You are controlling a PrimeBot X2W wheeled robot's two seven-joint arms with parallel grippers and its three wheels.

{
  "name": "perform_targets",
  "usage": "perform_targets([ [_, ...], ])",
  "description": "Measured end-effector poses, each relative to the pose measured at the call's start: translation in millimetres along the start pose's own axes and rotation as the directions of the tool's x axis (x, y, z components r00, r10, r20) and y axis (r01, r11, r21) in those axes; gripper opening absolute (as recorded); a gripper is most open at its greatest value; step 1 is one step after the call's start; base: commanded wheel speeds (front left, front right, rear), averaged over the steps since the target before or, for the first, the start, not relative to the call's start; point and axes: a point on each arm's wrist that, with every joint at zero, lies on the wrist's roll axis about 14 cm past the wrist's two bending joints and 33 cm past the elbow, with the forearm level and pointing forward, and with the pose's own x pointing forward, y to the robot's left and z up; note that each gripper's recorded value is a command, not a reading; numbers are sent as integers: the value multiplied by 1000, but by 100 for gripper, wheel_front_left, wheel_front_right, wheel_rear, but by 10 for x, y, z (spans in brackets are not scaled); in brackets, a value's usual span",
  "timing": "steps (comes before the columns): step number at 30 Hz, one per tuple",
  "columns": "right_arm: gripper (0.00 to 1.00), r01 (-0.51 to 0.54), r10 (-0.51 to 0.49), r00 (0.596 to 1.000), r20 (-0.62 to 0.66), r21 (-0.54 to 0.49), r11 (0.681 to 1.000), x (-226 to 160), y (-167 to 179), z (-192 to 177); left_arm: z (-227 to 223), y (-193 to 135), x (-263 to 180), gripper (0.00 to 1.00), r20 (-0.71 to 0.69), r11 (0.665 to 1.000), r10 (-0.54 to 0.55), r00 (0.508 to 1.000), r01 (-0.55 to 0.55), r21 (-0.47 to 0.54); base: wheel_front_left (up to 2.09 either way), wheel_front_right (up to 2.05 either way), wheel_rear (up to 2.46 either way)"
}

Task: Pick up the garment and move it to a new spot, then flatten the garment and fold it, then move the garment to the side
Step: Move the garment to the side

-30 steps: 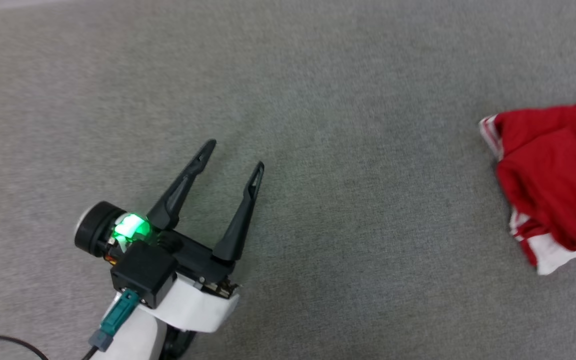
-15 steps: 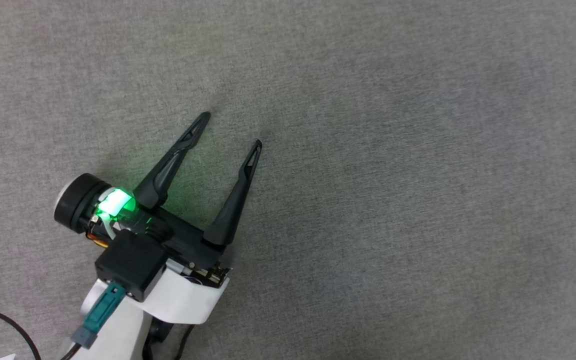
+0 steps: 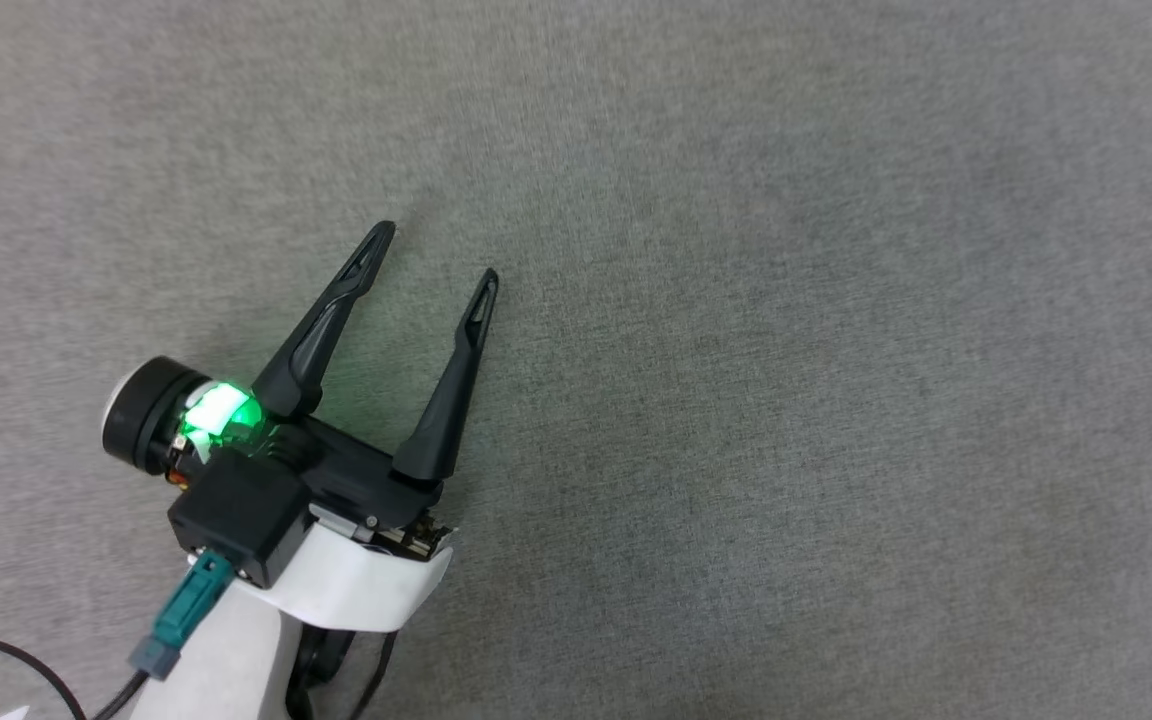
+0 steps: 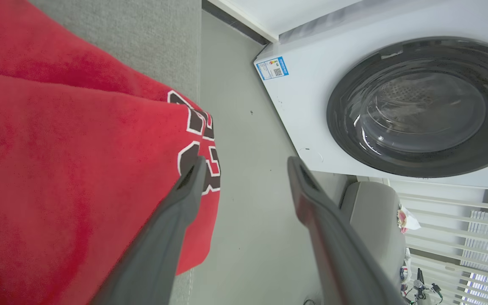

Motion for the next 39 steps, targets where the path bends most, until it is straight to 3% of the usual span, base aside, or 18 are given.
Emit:
perform_targets([
  [5,100,14,-32,984,177,103,995,-264,-179,439,341,50,-111,100,51,997,79,996,-79,4,0,0,0],
  [7,100,-18,-51,955,291,231,973,-425,-239,690,473,73,-196,100,67,993,112,991,-113,12,0,0,0],
  [13,100,-157,-107,822,559,403,902,-1020,-265,1275,845,181,-533,100,112,974,213,971,-221,58,0,0,0],
  [15,100,-232,-122,748,652,429,873,-1284,-190,1453,952,200,-665,100,126,964,246,961,-256,67,0,0,0],
  [19,100,-379,-139,615,776,445,812,-1783,2,1677,1120,271,-975,100,146,939,317,937,-332,94,0,0,0],
  [25,100,-570,-136,498,857,441,694,-2303,461,1756,1241,253,-1341,100,159,912,379,912,-397,106,0,0,0],
  [27,100,-607,-110,467,878,408,681,-2451,653,1752,1266,231,-1436,100,163,905,394,905,-413,103,0,0,0],
  [28,100,-614,-89,457,885,386,688,-2502,752,1729,1268,225,-1483,100,162,902,401,902,-420,104,0,0,0],
  [34,100,-702,-95,429,898,397,591,-2711,1065,1625,1271,219,-1712,100,159,881,444,882,-462,103,0,0,0],
  [39,100,-730,-95,426,900,403,552,-2759,1221,1510,1211,218,-1824,100,141,871,470,871,-484,87,0,0,0],
])
